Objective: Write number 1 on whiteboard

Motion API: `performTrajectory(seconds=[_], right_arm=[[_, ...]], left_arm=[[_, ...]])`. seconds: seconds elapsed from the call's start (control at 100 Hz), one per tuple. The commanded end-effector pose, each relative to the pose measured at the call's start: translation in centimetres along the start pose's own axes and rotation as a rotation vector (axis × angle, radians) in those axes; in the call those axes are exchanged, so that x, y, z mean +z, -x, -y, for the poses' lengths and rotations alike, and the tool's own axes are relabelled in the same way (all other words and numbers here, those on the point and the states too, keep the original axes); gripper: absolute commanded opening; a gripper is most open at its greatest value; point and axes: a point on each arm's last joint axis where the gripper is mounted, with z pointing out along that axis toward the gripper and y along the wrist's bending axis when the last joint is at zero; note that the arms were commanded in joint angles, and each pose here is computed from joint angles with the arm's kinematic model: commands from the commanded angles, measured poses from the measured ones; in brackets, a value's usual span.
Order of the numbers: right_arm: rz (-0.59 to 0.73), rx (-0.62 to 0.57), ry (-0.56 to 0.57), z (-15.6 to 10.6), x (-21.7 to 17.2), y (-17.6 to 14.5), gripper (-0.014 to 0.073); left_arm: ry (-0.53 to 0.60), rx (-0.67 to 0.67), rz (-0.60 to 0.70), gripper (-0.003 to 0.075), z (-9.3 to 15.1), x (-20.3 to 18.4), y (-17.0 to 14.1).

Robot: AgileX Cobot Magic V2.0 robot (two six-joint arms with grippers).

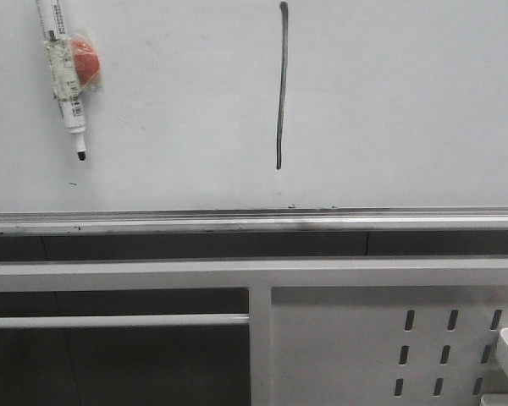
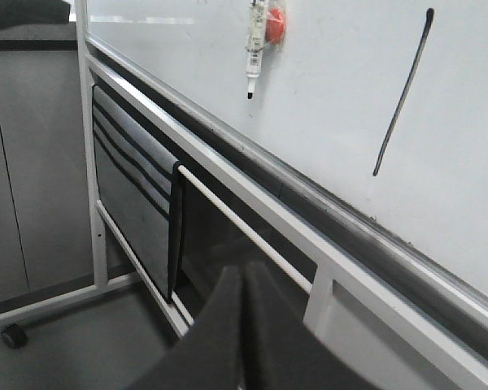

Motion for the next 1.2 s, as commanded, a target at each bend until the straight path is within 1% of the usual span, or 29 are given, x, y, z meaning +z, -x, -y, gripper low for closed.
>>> performTrajectory(seconds=[0.0,0.11,0.23,0.33,0.49,1.19], right_arm=[[0.055,-0.005,-0.016,0.1,0.0,0.2,-0.0069],[0.055,-0.005,-0.016,0.1,0.0,0.2,-0.0069],[0.055,-0.005,-0.016,0.1,0.0,0.2,-0.0069],[0.055,-0.005,-0.016,0.1,0.0,0.2,-0.0069],[0.055,-0.005,-0.016,0.1,0.0,0.2,-0.0069],[0.055,-0.005,-0.016,0.1,0.0,0.2,-0.0069]], left_arm=[[0.011,-0.006,0.116,-0.002,-0.1,0.0,0.4],[0.029,0.033,0.079,-0.002,-0.4,0.7,-1.2],[0.031,0.033,0.024,-0.002,-0.5,1.2,-3.0],[0.029,0.03,-0.013,-0.002,-0.5,1.4,-3.8],[0.041,0.071,-0.013,-0.002,-0.6,1.4,-3.8],[0.027,0.064,-0.011,-0.002,-0.5,1.4,-3.8]])
